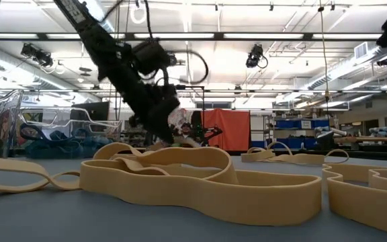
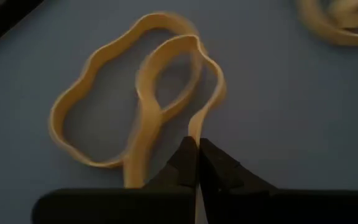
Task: Sort rubber bands into baskets
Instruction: Put the yellow rubber band into the bottom right transparent bin
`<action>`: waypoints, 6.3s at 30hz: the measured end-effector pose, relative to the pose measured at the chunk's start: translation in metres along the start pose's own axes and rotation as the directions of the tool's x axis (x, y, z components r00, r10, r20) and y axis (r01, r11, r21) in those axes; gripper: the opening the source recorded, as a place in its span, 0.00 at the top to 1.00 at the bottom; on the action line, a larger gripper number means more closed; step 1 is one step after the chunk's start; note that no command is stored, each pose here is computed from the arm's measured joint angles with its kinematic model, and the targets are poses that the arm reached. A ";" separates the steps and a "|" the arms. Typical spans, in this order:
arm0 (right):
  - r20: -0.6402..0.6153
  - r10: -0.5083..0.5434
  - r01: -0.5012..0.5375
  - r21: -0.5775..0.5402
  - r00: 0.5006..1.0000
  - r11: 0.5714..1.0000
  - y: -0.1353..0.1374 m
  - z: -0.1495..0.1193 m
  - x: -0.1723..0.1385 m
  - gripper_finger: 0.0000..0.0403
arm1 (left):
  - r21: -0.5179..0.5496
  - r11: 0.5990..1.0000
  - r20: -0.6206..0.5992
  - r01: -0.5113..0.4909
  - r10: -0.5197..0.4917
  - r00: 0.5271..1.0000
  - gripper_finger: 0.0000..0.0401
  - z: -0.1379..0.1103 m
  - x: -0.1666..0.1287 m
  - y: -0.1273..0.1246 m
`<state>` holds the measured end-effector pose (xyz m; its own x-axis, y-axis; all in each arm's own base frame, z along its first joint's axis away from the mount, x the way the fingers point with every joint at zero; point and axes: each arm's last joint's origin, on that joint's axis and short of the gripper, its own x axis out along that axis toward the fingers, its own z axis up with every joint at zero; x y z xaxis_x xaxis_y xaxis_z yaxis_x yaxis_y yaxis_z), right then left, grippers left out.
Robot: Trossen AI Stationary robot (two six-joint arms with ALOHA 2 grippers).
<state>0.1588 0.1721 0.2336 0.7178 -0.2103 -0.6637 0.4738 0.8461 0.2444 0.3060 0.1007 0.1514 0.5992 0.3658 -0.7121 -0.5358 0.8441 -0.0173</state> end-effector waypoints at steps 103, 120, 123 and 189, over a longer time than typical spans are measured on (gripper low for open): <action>0.302 -0.046 0.129 -0.260 0.952 0.957 0.029 0.049 0.105 0.98 | 0.366 0.846 0.346 0.387 -0.510 0.788 0.76 -0.060 -0.144 -0.160; 0.113 0.087 -0.072 -0.132 0.990 0.989 -0.026 0.078 0.000 0.98 | 0.317 0.857 0.323 0.407 -0.501 0.803 0.76 -0.072 -0.144 -0.155; 0.046 0.117 -0.113 -0.089 0.992 0.990 -0.038 0.077 -0.015 0.98 | 0.315 0.860 0.324 0.402 -0.495 0.806 0.76 -0.073 -0.144 -0.155; -0.840 0.015 0.000 0.018 0.542 1.000 0.009 -0.055 -0.004 0.96 | 0.080 0.996 0.177 0.049 -0.062 0.982 0.76 -0.011 -0.058 0.005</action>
<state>0.1324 0.2076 0.2001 -0.0327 0.3102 -0.9501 0.4832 0.8370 0.2567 0.2619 0.0795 0.1843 0.7275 0.3760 -0.5739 -0.4569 0.8895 0.0037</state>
